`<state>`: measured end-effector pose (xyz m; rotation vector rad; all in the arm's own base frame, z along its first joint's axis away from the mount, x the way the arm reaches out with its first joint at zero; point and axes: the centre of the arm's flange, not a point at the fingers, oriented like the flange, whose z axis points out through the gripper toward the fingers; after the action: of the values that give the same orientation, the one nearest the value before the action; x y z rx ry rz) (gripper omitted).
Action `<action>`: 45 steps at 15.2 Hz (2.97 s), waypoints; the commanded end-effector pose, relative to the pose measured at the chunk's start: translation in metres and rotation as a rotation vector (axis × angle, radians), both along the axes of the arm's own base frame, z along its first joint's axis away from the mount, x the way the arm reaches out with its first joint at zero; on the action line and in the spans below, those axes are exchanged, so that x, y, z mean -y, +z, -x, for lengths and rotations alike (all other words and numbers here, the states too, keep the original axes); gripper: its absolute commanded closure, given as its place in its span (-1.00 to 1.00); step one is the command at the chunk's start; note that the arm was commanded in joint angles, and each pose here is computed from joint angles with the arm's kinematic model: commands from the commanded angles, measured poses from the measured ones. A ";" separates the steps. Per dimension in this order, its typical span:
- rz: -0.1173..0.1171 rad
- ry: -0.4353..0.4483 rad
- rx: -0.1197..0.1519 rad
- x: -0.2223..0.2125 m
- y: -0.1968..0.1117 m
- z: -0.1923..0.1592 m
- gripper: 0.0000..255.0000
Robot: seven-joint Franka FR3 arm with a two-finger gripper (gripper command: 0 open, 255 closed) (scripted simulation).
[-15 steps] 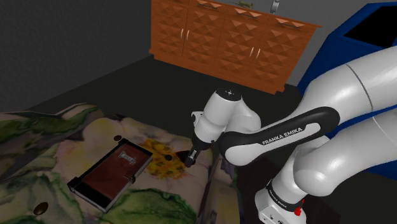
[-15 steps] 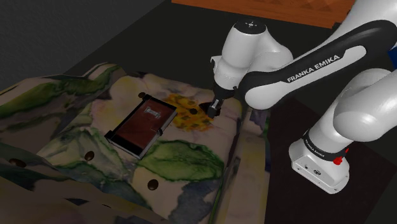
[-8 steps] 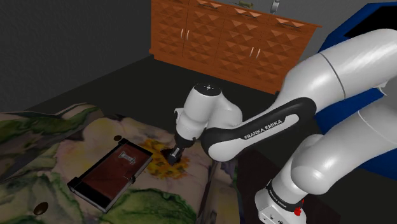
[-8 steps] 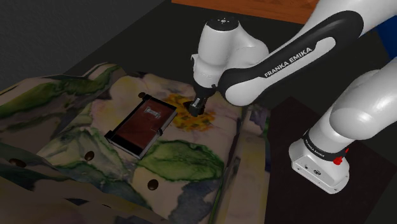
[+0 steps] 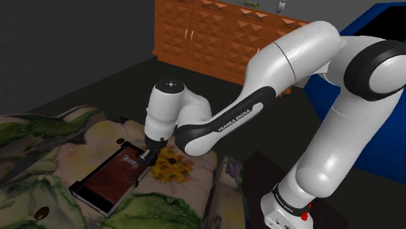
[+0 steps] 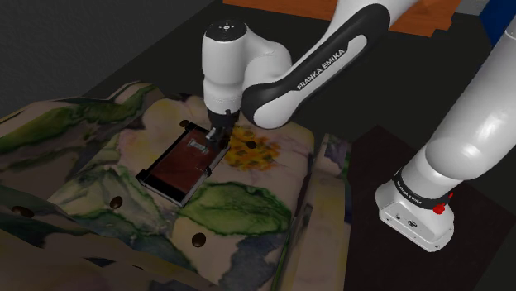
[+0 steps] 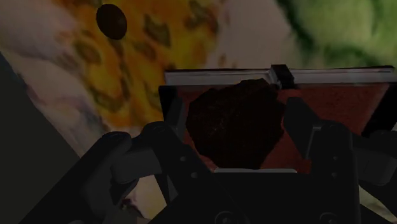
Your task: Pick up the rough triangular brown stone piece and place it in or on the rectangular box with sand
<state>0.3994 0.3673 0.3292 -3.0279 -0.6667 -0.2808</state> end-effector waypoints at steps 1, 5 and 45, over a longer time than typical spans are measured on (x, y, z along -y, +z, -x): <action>0.002 -0.002 0.003 -0.023 -0.002 -0.014 1.00; 0.002 -0.002 0.003 -0.066 -0.001 -0.046 1.00; 0.002 -0.002 0.003 -0.086 -0.023 -0.055 -1.00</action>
<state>0.4540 0.4537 0.3066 -3.0302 -0.6651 -0.2847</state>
